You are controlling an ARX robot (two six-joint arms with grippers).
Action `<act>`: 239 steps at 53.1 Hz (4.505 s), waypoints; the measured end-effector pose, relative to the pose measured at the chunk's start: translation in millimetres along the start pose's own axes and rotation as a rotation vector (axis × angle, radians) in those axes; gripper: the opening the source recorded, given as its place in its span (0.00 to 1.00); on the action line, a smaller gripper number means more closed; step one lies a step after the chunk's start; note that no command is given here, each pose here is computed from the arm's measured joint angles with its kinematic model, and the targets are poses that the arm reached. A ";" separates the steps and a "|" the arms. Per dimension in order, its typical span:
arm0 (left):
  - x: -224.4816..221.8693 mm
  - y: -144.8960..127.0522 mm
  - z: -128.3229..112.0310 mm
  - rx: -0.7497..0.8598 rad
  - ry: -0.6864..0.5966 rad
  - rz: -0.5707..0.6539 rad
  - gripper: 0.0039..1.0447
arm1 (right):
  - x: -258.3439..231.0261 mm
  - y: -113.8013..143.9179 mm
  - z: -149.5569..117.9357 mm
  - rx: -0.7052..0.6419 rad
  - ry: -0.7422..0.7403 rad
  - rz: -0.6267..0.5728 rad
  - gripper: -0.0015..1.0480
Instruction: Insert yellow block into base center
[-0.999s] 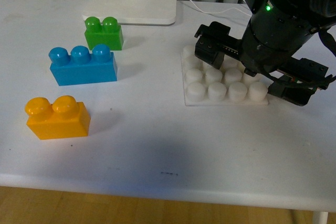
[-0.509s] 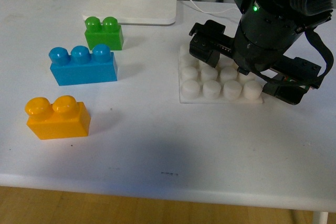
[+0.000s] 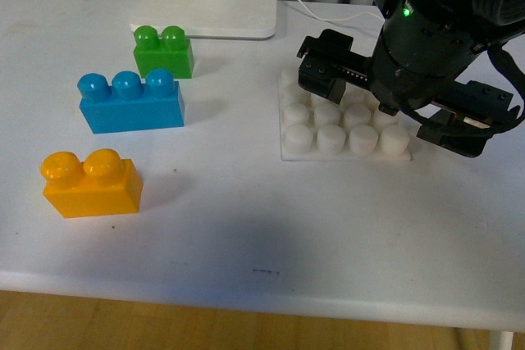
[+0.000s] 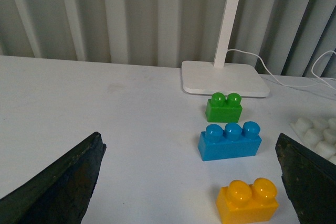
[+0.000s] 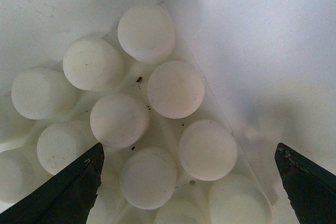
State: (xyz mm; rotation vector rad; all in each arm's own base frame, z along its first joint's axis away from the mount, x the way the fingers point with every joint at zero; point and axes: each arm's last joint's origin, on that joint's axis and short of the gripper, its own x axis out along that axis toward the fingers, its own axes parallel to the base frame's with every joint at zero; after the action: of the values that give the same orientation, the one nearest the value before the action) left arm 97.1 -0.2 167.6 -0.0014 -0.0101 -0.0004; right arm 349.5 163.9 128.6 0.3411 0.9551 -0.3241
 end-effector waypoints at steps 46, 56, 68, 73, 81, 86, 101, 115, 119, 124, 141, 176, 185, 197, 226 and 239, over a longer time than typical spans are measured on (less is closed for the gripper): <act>0.0 0.0 0.0 0.000 0.000 0.000 0.94 | -148.5 -111.8 9.2 0.011 -0.251 0.447 0.91; 0.0 0.0 0.0 0.000 0.000 0.000 0.94 | -184.3 -146.3 -6.7 0.040 -0.369 0.548 0.91; 0.0 0.0 0.0 0.000 0.000 -0.001 0.94 | -190.3 -175.8 -23.6 -0.106 -0.849 0.449 0.70; 0.0 0.0 0.0 0.000 0.000 0.000 0.94 | -180.7 -187.1 -32.8 -0.239 -0.921 0.386 0.55; 0.0 0.0 0.0 0.000 0.000 0.000 0.94 | -165.7 -206.5 -49.4 -0.327 -0.941 0.336 0.19; 0.0 0.0 0.0 0.000 0.000 0.000 0.94 | -161.6 -212.4 -54.8 -0.335 -0.946 0.333 0.04; 0.0 0.0 0.0 0.000 0.000 0.000 0.94 | -152.0 -232.1 -65.0 -0.337 -0.951 0.322 0.01; 0.0 0.0 0.0 0.000 0.000 0.000 0.94 | -148.5 -236.8 -75.4 -0.338 -0.953 0.326 0.01; 0.0 0.0 0.0 0.000 0.000 0.000 0.94 | -147.4 -238.3 -78.8 -0.338 -0.953 0.326 0.01; 0.0 0.0 0.0 0.000 0.000 0.000 0.94 | -141.6 -240.5 -85.2 -0.337 -0.958 0.328 0.01; 0.0 0.0 0.0 0.000 0.000 0.000 0.94 | -146.9 -246.4 -96.3 -0.338 -0.958 0.327 0.01; 0.1 0.0 -0.4 -0.002 0.005 0.011 0.94 | -146.9 -246.5 -96.5 -0.339 -0.958 0.326 0.34; 11.0 -5.8 6.5 0.056 0.095 -0.022 0.94 | -146.9 -246.5 -96.5 -0.340 -0.958 0.328 0.65; 43.3 -26.6 40.3 0.367 0.186 -0.623 0.94 | -146.8 -246.5 -96.5 -0.339 -0.957 0.327 0.91; 145.6 -20.3 49.5 0.965 0.624 -1.140 0.94 | -146.8 -246.5 -96.5 -0.339 -0.957 0.327 0.91; 182.4 -26.2 22.3 1.091 0.721 -1.188 0.94 | -146.8 -246.5 -96.5 -0.339 -0.957 0.327 0.91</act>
State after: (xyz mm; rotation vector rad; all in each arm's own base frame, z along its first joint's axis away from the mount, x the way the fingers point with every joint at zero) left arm 279.3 -26.4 191.7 1.0952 0.7118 -1.1826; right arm 97.6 0.2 165.4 0.0025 -0.0029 0.0011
